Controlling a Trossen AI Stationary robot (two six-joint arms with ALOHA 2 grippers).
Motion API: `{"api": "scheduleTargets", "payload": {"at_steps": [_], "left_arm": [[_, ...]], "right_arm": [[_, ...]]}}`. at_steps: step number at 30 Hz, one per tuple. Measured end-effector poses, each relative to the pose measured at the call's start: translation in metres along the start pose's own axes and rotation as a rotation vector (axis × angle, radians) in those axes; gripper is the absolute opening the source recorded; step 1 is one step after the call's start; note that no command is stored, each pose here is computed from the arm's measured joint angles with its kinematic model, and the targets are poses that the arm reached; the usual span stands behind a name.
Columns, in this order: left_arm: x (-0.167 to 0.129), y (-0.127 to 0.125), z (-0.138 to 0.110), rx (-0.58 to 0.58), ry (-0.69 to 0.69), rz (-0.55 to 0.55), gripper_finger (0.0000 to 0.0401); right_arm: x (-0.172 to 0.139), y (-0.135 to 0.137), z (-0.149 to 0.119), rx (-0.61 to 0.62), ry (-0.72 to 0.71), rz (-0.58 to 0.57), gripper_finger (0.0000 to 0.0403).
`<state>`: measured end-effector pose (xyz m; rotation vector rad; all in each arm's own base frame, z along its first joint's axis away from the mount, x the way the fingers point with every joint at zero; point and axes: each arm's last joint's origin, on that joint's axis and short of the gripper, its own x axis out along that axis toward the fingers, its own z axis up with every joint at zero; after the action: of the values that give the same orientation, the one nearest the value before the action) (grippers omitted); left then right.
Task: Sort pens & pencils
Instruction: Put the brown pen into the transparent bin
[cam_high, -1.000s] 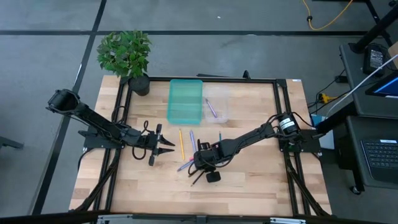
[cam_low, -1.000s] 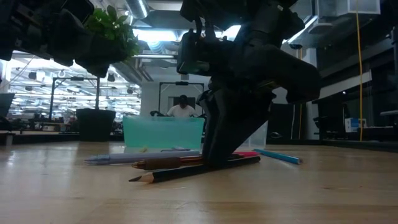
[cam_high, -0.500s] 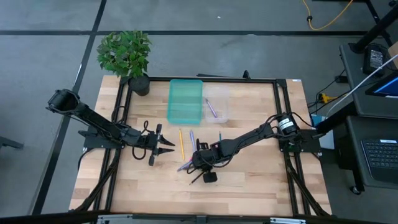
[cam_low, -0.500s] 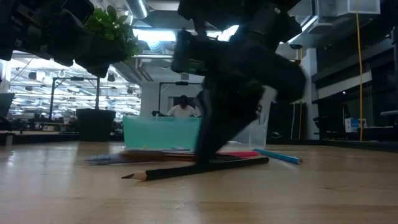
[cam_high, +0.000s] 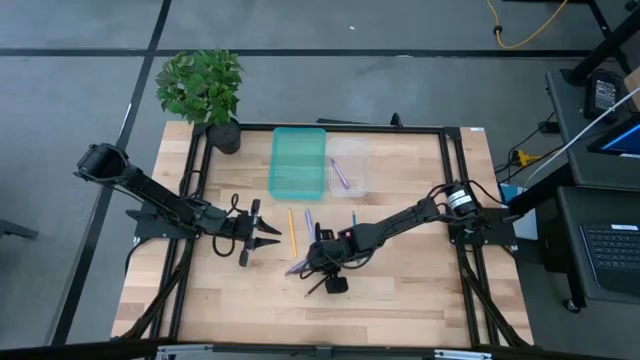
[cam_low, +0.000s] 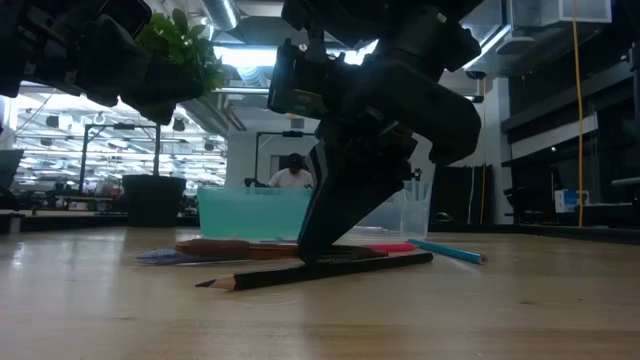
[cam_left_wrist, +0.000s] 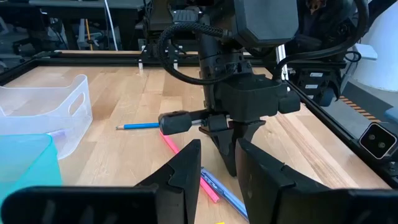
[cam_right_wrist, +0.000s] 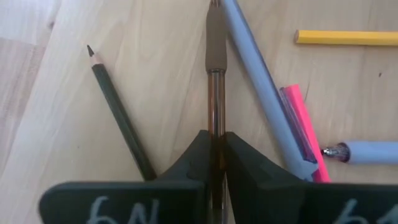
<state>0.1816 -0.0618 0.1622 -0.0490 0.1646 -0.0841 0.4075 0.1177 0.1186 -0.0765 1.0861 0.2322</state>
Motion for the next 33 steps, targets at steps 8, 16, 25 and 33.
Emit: {"api": "scheduleTargets", "payload": {"at_steps": [8,16,25,33], "left_arm": [[0.0,0.0,0.0,0.0,0.0,0.0,0.0094],[0.0,0.0,0.0,0.0,0.0,0.0,0.0094],[0.0,0.0,0.0,0.0,0.0,0.0,0.0094],[0.0,0.0,0.0,0.001,0.001,-0.001,0.0094]], "right_arm": [[-0.039,0.001,0.006,-0.005,-0.016,-0.045,0.0027],[-0.06,0.001,0.012,-0.022,-0.059,-0.077,0.0027],[-0.092,0.0,0.017,-0.028,-0.115,-0.087,0.0027],[-0.131,-0.007,0.017,-0.028,-0.137,-0.157,0.0027]]}}
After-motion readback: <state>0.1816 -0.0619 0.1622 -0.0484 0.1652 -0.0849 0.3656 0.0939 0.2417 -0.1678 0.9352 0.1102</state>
